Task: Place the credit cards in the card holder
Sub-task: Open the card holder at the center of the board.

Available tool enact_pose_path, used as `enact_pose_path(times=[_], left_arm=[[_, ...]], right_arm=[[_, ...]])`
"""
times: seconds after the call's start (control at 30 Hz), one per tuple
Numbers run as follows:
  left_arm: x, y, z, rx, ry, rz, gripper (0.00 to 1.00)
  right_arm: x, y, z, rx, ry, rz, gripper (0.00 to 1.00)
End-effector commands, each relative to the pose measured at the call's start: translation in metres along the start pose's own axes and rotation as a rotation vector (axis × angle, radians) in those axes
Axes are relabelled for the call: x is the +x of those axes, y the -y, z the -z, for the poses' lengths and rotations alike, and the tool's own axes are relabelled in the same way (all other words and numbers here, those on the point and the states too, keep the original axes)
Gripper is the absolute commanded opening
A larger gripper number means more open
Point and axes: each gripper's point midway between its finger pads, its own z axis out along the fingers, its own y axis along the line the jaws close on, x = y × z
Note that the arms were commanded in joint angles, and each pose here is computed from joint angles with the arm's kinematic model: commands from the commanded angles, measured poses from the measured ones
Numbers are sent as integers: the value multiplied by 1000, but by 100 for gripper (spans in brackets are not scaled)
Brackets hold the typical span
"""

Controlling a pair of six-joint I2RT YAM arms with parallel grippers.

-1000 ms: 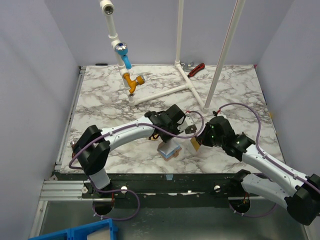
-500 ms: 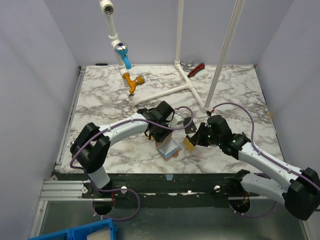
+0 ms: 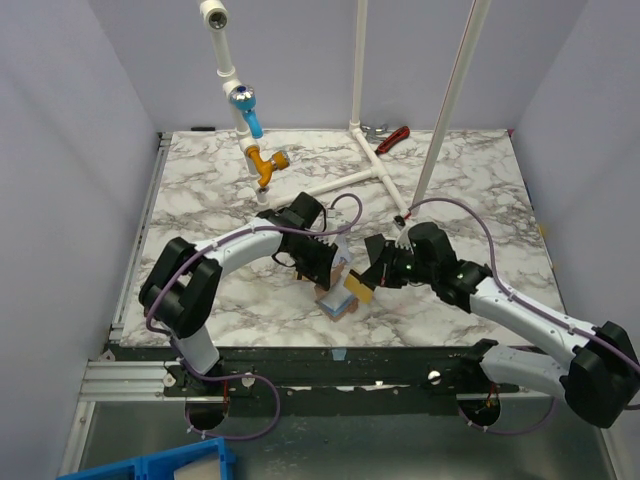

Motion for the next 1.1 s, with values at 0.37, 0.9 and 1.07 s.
enact_pose_path(times=[0.37, 0.9, 1.07], left_arm=[[1, 14, -6, 122, 47, 176, 9], [11, -13, -2, -39, 96, 139, 22], [11, -10, -2, -41, 95, 118, 22]], right_arm=[[28, -12, -22, -11, -150, 64, 1], [71, 13, -1, 8, -259, 49, 1], [83, 20, 5, 10, -276, 23, 1]])
